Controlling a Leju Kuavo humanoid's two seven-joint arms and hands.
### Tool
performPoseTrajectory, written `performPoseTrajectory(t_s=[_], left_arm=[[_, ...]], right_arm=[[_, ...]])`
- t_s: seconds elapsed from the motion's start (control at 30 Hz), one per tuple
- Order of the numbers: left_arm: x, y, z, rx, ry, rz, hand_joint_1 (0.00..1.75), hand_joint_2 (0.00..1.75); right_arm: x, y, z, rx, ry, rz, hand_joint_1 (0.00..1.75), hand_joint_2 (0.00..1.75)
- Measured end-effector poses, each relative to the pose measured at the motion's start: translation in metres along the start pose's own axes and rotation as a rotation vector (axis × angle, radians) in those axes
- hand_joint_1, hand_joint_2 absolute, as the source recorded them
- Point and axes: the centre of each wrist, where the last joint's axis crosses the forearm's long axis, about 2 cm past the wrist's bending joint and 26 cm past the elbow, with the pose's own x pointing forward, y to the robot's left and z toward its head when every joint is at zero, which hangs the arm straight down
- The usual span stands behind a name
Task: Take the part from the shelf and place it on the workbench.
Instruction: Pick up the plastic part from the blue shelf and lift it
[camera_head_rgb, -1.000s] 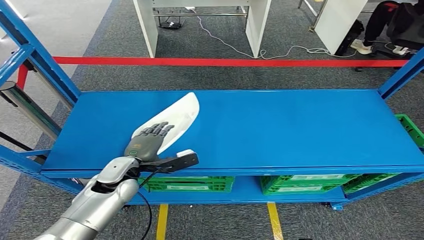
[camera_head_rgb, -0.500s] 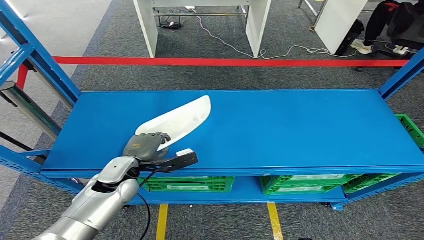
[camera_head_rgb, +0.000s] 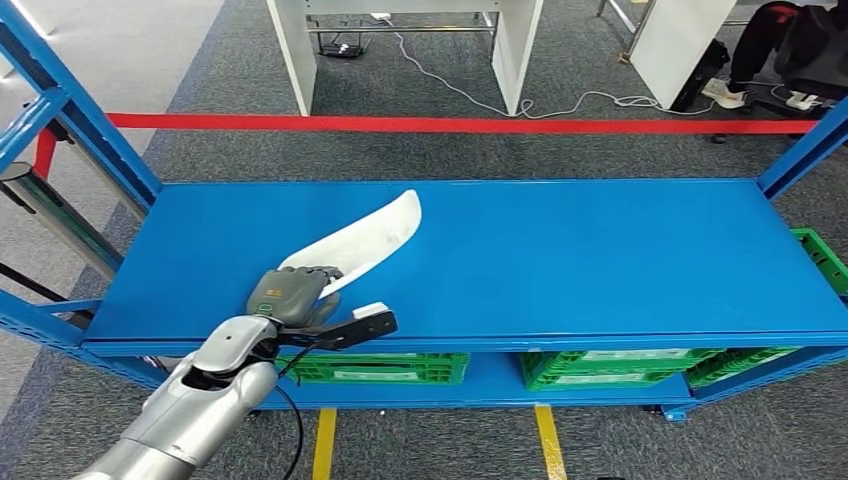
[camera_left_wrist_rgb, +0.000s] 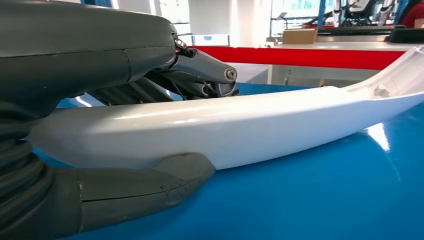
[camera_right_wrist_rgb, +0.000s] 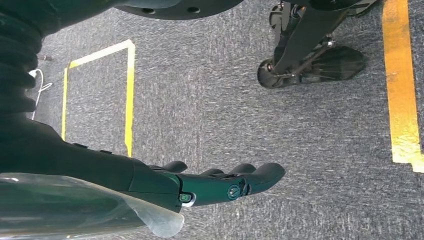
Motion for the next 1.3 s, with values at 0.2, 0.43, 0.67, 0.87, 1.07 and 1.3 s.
performPoseTrajectory(t_s=[0.2, 0.43, 0.67, 0.87, 1.07, 1.3], left_arm=[[0.002, 0.001, 0.007, 0.045, -0.031, 0.032, 1.75, 1.75], [0.004, 0.006, 0.027, 0.147, -0.083, 0.176, 1.75, 1.75], [0.004, 0.015, 0.062, 0.329, -0.196, 0.573, 1.75, 1.75], [0.001, 0.025, 0.097, 0.495, -0.236, 0.75, 1.75, 1.75], [-0.006, 0.029, 0.13, 0.631, -0.243, 0.869, 1.75, 1.75], [-0.016, 0.024, 0.165, 0.791, -0.202, 1.038, 1.75, 1.75]], right_arm=[[0.0, 0.0, 0.0, -0.001, -0.005, -0.004, 0.0, 1.75], [-0.002, -0.001, 0.0, -0.004, -0.012, -0.004, 0.0, 1.75], [-0.006, -0.001, 0.001, -0.023, -0.021, 0.002, 0.0, 1.75], [-0.007, -0.002, 0.002, -0.042, -0.039, 0.018, 0.0, 1.75], [-0.007, -0.001, 0.002, -0.037, -0.055, 0.035, 0.0, 1.75], [-0.01, 0.001, 0.003, 0.036, -0.075, 0.018, 0.0, 1.75]])
